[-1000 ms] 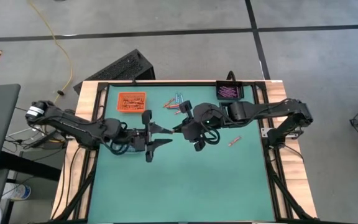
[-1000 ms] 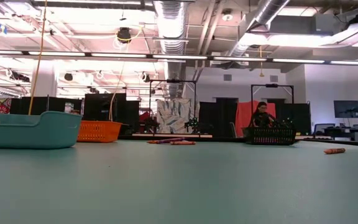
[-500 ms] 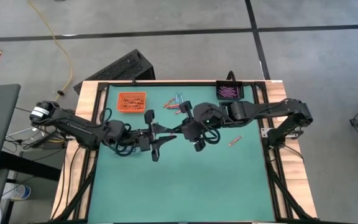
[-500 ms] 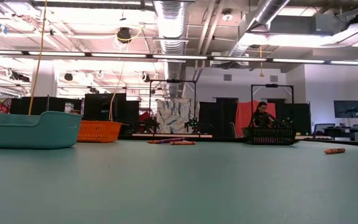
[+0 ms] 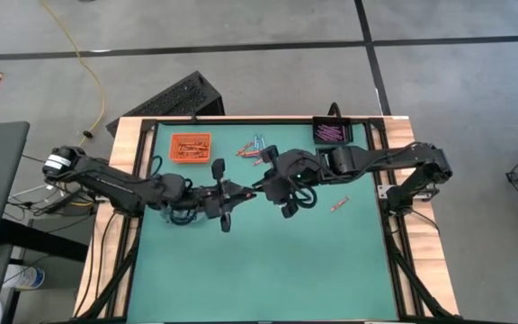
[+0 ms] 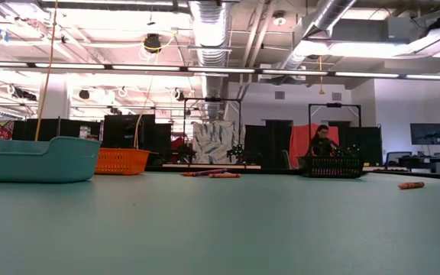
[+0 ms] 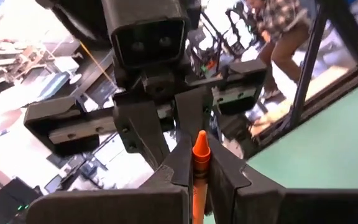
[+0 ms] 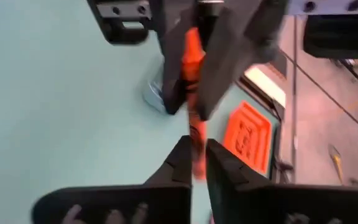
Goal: Sort crayons
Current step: Put the right orange crayon into the top left orange bin
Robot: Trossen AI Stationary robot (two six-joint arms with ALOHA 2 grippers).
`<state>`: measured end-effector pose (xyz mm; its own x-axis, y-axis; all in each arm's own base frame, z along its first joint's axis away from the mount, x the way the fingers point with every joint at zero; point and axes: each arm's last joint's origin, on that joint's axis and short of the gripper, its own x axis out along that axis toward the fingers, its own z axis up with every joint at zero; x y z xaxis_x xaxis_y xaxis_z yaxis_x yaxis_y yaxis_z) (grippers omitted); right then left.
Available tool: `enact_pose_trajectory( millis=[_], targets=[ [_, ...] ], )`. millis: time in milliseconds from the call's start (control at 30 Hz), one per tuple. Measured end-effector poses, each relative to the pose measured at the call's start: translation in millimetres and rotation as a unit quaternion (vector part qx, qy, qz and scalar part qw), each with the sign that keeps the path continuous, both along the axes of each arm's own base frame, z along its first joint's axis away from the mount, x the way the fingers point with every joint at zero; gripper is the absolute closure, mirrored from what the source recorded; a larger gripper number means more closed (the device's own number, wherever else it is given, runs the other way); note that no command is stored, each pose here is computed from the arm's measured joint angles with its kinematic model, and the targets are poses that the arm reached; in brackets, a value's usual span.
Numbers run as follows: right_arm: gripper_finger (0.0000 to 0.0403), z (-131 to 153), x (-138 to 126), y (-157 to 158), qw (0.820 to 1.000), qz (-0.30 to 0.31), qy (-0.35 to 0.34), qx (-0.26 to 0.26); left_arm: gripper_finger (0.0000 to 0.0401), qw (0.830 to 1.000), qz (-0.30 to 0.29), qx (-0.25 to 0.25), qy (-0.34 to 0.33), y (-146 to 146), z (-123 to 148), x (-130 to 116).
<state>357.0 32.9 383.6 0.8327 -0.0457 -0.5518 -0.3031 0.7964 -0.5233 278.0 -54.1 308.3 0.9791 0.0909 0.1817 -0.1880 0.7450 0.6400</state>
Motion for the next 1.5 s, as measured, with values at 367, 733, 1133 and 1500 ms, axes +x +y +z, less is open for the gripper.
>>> enact_pose_trajectory(
  millis=[367,733,1133,1500],
  targets=[
    [0.0244,-12,-9,-27,0.992,-0.107,0.07,0.005,0.0396,0.98,0.117,0.047,0.154,36,-27,3],
    [0.0197,-81,-23,-48,0.956,-0.2,0.204,0.071,0.0396,0.891,0.305,-0.016,0.335,138,-55,-30],
    [0.0228,-141,-46,-41,0.914,-0.246,0.313,0.084,0.0396,0.832,0.321,-0.144,0.43,212,-78,-82],
    [0.0239,-157,-64,-17,0.887,-0.259,0.376,0.074,0.0385,0.8,0.311,-0.202,0.471,224,-90,-107]
  ],
)
